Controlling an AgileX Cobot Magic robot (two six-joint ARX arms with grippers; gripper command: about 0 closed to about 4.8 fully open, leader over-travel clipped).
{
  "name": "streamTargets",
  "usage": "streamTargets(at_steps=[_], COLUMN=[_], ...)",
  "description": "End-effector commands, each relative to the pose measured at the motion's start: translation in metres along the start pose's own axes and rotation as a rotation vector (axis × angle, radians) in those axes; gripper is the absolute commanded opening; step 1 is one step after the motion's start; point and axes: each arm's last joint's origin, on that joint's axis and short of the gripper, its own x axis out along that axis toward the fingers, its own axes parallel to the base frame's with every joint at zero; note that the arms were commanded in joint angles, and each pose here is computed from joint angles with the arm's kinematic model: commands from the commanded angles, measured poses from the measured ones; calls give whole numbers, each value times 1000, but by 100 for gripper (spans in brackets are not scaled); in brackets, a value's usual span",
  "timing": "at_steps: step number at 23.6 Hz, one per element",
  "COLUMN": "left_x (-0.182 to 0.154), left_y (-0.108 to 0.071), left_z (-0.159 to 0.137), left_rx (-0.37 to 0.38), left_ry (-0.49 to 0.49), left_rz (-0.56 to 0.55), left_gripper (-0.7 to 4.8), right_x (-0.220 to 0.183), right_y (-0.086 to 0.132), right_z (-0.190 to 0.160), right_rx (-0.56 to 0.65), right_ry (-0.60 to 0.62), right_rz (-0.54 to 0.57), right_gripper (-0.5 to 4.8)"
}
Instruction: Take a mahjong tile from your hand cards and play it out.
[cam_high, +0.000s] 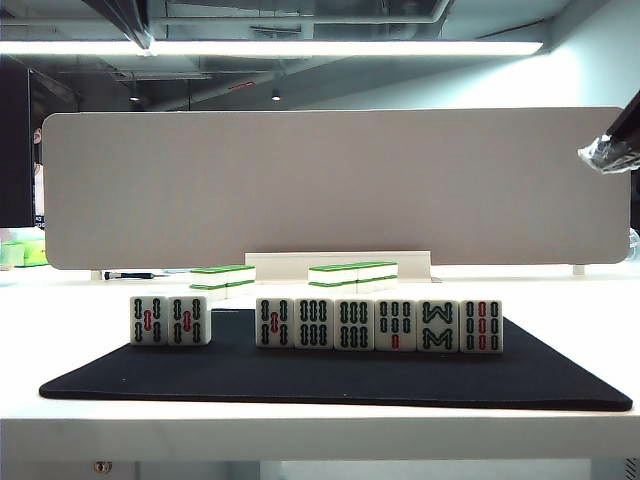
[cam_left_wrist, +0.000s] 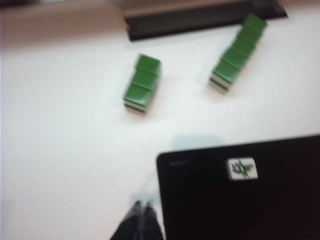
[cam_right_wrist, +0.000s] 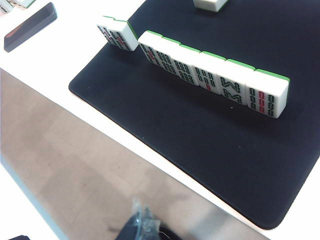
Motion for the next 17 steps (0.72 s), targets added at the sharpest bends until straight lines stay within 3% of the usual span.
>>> streamTargets(at_steps=[1, 3, 5, 7, 17], left_x=[-14, -20, -19, -14, 14], left_y=[2, 5, 5, 6, 10], left_z=[4, 4, -3, -17, -109], left_rx=[-8, -24, -40, -44, -45], left_ry=[-86, -193, -302, -338, -298], left_rz=[64, 131, 127, 121, 124], left_gripper=[-5, -6, -6, -6, -5], right_x=[-1, -1, -1, -1, -1], right_y=[1, 1, 1, 1, 1], right_z=[2, 2, 2, 2, 2], right_rx=[-9, -9, -10, -10, -10], right_ry=[-20, -20, -22, -21, -22], right_rz=[4, 4, 4, 4, 4], right_gripper=[-1, -1, -1, -1, -1])
